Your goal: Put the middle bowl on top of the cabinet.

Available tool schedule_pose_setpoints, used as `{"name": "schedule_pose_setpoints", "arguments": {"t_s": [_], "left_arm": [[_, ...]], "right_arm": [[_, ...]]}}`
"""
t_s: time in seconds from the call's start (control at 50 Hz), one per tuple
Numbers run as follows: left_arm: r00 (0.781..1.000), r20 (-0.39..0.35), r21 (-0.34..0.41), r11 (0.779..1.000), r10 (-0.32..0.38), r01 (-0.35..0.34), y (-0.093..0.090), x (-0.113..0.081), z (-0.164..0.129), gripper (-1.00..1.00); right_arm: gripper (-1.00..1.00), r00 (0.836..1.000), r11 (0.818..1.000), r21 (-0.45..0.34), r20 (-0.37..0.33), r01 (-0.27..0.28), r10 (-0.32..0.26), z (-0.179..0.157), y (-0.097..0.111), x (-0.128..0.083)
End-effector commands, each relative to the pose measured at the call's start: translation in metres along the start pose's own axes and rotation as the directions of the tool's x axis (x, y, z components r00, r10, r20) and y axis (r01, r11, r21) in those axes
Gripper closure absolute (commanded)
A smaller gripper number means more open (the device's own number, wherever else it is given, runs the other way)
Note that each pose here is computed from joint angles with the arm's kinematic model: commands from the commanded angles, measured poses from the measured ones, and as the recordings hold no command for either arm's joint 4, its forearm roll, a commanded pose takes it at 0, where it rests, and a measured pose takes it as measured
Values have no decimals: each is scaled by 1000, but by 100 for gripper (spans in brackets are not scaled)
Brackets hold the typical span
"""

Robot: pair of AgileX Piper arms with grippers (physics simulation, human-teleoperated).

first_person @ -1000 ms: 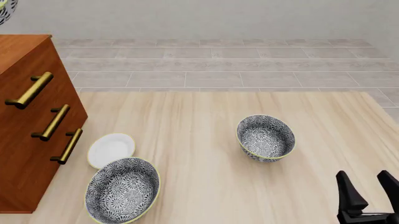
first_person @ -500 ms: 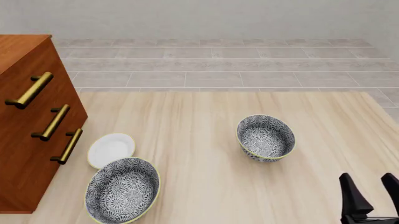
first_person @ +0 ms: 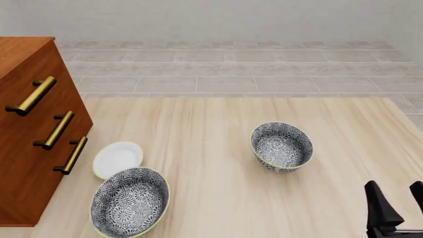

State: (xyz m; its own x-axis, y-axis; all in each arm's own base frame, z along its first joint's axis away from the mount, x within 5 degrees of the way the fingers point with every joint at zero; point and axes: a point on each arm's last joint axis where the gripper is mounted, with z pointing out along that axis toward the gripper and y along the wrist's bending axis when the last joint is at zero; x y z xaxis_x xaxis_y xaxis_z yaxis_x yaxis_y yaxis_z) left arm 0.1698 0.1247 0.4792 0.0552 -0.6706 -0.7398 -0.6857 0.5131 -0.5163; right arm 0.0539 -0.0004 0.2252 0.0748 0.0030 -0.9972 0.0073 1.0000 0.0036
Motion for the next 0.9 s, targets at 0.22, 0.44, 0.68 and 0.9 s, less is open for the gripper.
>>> {"name": "schedule_pose_setpoints", "arguments": {"t_s": [0.22,0.44,0.68,0.9], "left_arm": [[997,-19,-73,995,-75,74,17,4,17,100],[997,-25,-85,993,-79,76,22,7,25,100],[997,-26,-86,994,-77,74,24,10,30,100],[996,-30,-76,994,-80,77,22,13,32,100]], "right_arm": [[-100,1000,1000,3,1,-19,19,0,0,0],[-100,1000,1000,5,-1,-15,15,0,0,1],[-100,1000,1000,5,-5,-11,11,0,0,2],[-100,1000,1000,7,-5,-10,10,0,0,1]]}}
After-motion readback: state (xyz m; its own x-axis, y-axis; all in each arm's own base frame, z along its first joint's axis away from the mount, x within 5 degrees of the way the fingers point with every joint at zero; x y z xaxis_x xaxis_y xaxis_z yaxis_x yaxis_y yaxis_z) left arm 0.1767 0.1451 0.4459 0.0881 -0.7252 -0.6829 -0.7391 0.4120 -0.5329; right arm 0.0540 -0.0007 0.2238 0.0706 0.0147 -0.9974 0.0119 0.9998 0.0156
